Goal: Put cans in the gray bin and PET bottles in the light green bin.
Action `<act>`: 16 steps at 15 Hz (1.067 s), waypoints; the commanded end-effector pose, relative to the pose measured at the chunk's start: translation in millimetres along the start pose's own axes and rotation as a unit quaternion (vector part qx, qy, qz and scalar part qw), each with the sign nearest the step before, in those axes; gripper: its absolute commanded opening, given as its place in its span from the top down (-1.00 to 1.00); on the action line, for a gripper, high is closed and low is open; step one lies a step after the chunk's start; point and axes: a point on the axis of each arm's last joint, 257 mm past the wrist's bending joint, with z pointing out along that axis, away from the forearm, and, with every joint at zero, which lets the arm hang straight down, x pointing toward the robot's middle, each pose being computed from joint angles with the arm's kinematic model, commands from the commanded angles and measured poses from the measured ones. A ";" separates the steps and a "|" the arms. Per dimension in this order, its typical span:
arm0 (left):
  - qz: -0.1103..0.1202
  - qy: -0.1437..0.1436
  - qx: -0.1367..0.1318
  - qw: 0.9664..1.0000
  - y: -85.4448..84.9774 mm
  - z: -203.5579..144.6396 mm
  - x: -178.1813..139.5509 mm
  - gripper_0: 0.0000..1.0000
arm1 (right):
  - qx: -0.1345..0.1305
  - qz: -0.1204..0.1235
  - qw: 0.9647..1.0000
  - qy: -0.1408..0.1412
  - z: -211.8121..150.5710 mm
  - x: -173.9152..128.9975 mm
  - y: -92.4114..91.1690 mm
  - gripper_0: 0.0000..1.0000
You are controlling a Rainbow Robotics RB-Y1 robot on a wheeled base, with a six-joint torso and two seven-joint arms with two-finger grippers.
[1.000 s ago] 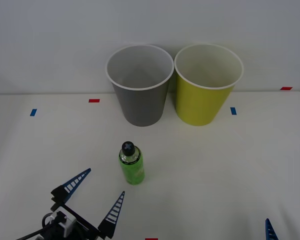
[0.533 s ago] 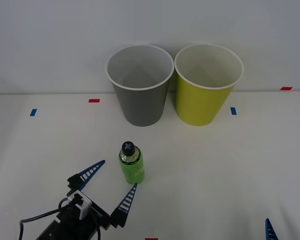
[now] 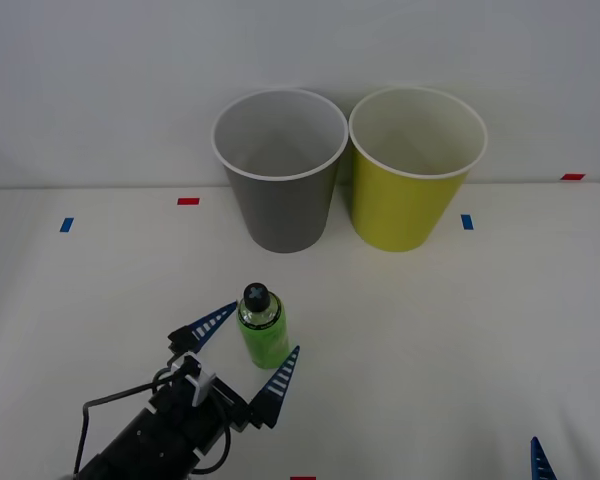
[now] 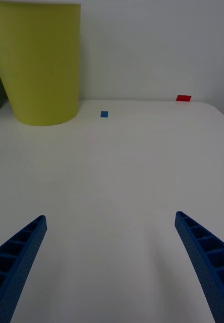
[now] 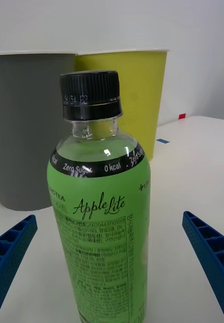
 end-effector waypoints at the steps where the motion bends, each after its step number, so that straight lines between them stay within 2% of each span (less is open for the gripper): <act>1: -0.011 -0.004 0.002 1.000 -4.4 17.1 -6.1 -1.00 | 0.000 0.000 1.000 0.000 0.0 0.0 0.0 -0.76; 12: -0.004 0.000 0.011 1.000 -1.1 28.7 -9.8 -0.97 | 0.000 0.000 1.000 0.000 0.0 0.0 0.0 -0.76; 13: -0.001 -0.001 0.012 1.000 -1.8 28.9 -10.2 -0.07 | 0.000 0.000 1.000 0.000 0.0 0.0 0.0 -0.76; 14: 0.001 -0.001 0.013 1.000 -2.1 29.4 -10.4 1.00 | 0.000 0.000 1.000 0.000 0.0 0.0 0.0 -0.76; 16: 0.003 -0.002 0.013 1.000 -2.1 29.8 -11.3 1.00 | 0.000 0.000 1.000 0.000 0.0 0.0 0.0 -0.76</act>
